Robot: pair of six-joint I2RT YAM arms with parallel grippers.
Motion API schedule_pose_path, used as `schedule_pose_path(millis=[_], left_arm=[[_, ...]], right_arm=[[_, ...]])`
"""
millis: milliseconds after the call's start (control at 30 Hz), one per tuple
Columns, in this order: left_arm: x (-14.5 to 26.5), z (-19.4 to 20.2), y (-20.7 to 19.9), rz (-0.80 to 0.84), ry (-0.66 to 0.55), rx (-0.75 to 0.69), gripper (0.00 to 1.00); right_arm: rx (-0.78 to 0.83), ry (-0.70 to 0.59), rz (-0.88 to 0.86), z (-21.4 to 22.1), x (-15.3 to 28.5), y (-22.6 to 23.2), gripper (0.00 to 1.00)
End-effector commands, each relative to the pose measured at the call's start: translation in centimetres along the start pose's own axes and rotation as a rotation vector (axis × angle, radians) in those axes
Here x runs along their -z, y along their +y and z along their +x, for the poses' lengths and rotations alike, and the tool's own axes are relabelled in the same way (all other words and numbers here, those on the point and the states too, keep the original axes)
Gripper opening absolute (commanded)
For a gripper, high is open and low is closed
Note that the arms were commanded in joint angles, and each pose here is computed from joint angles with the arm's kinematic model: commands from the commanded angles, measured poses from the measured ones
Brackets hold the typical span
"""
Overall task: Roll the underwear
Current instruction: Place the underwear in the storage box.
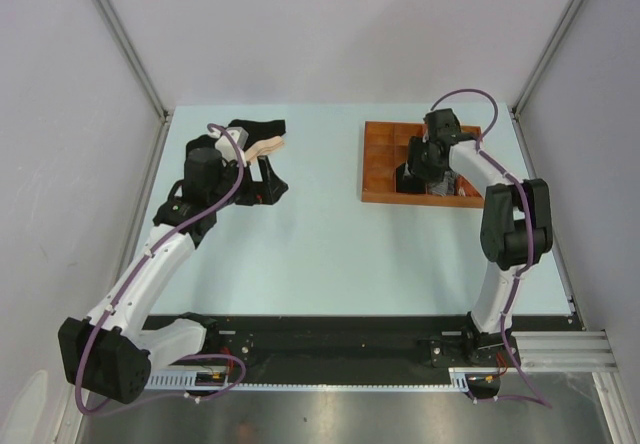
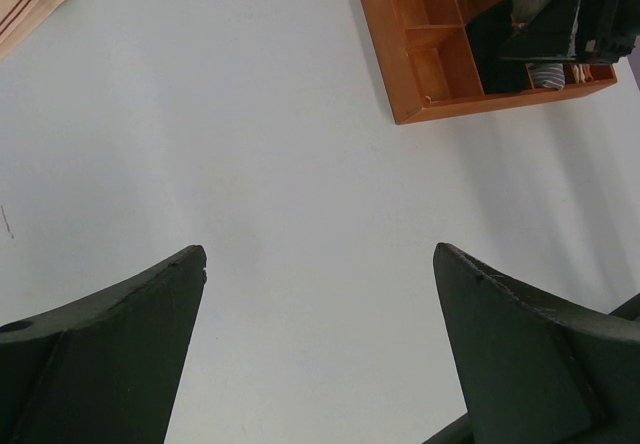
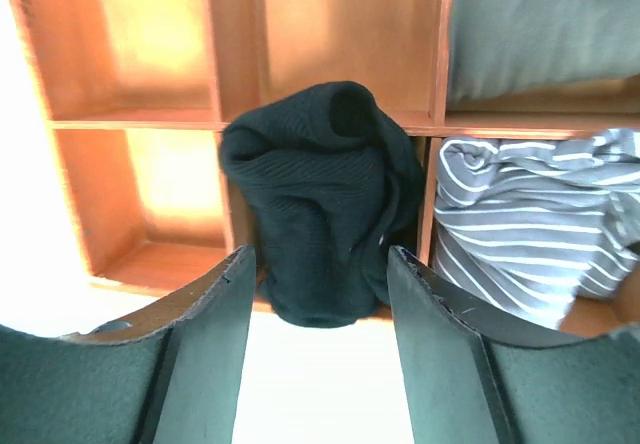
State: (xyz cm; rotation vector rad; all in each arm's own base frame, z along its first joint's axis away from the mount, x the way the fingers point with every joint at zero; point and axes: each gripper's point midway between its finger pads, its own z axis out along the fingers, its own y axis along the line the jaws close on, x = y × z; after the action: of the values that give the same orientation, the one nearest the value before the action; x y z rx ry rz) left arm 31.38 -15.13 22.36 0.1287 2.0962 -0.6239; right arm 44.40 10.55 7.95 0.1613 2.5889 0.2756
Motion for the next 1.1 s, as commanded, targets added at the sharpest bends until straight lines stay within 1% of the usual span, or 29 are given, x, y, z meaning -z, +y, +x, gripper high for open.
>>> schedule_pose_path(millis=[0,100,167,200,233,267,300,333,500,633,967,1067], left_arm=[[0.2,-0.5,-0.3,0.026,-0.027,0.009,1.0],[0.1,-0.5,-0.3,0.03,-0.024,0.011,1.0],[0.0,-0.3,-0.3,0.035,-0.018,0.015,1.0],[0.0,-0.4,-0.4,0.035,-0.019,0.016,1.0],[0.0,-0.3,-0.4,0.038,-0.017,0.017,1.0],[0.0,-0.3,-0.3,0.034,-0.015,0.018,1.0],[0.0,-0.2,-0.3,0.035,-0.013,0.019,1.0],[0.0,-0.2,-0.3,0.036,-0.015,0.018,1.0],[0.1,-0.4,-0.1,0.028,-0.021,0.018,1.0],[0.1,-0.3,-0.1,0.032,-0.02,0.019,1.0],[0.3,-0.6,0.3,0.019,-0.031,0.021,1.0],[0.3,-0.6,0.5,0.011,-0.031,0.022,1.0]], right_arm=[[0.032,-0.104,0.004,-3.8,4.3,1.1,0.59],[0.061,-0.156,-0.011,-5.2,4.8,2.1,0.59],[0.076,-0.19,-0.022,-6.2,4.2,2.6,0.54],[0.081,-0.206,-0.015,-6.7,4.0,2.7,0.51],[0.081,-0.214,-0.015,-6.9,3.7,2.7,0.41],[0.078,-0.235,-0.022,-7.4,2.8,2.9,0.36],[0.076,-0.25,0.009,-7.8,2.3,2.4,0.32],[0.068,-0.261,0.013,-8.1,2.0,2.2,0.24],[0.063,-0.213,0.035,-6.9,-1.4,1.1,0.16],[0.063,-0.151,0.073,-4.6,-3.2,-0.2,0.13],[0.055,-0.042,0.171,-0.3,-5.1,-2.3,0.11],[0.06,-0.05,0.169,0.0,-4.6,-1.8,0.11]])
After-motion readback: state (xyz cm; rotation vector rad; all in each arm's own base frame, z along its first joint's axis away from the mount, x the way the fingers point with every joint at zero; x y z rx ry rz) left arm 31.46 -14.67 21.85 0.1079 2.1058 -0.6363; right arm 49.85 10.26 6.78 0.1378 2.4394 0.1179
